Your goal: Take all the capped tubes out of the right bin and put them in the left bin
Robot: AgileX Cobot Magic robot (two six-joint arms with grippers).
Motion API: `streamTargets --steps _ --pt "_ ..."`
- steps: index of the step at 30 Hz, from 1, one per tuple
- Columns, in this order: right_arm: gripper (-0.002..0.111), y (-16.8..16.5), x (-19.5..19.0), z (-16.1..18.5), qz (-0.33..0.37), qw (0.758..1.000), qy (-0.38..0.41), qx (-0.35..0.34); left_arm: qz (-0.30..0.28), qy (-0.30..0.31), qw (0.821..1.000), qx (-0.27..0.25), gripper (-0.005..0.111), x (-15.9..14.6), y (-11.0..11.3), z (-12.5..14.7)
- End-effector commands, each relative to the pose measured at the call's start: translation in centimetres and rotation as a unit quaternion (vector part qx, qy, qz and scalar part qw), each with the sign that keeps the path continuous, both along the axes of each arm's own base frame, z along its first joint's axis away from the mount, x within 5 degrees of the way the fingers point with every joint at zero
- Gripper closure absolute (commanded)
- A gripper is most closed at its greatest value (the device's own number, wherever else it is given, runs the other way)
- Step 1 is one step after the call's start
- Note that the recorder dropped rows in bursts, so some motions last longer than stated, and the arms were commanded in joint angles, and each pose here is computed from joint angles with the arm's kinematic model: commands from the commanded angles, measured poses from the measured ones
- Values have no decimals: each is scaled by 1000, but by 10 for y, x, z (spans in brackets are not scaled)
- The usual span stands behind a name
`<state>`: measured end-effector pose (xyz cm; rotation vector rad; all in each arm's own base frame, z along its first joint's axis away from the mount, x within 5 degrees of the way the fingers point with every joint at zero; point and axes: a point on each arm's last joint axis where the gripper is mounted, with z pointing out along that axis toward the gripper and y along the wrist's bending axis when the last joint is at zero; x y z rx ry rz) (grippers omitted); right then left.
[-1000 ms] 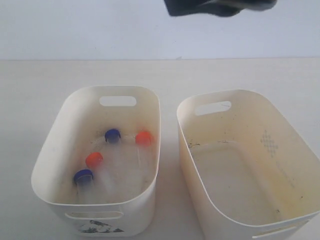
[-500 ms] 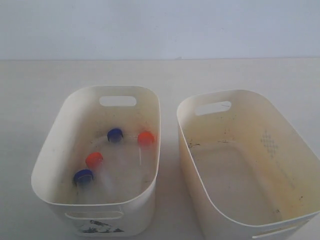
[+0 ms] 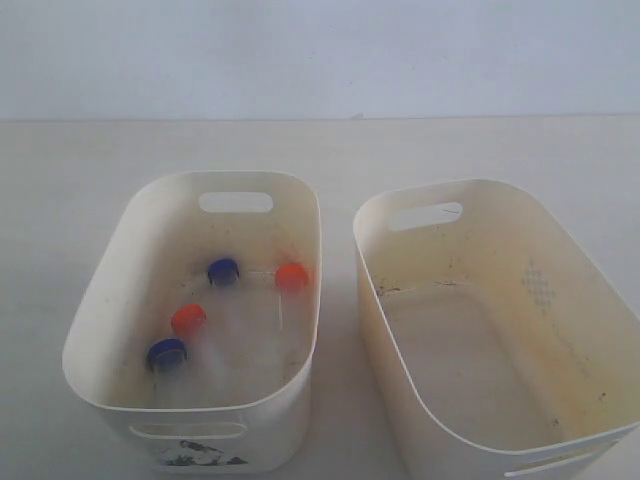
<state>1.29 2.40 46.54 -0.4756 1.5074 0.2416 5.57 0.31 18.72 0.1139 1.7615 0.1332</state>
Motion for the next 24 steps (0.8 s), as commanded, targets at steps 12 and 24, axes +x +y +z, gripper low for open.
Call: streamTargets --steps 12,24 --pt "107 -16 40 -248 -181 982 31 36 1 -7 1000 -6 102 0 0 2" --pt "107 -13 40 -282 -168 975 140 51 1 -7 1000 -6 102 0 0 2"
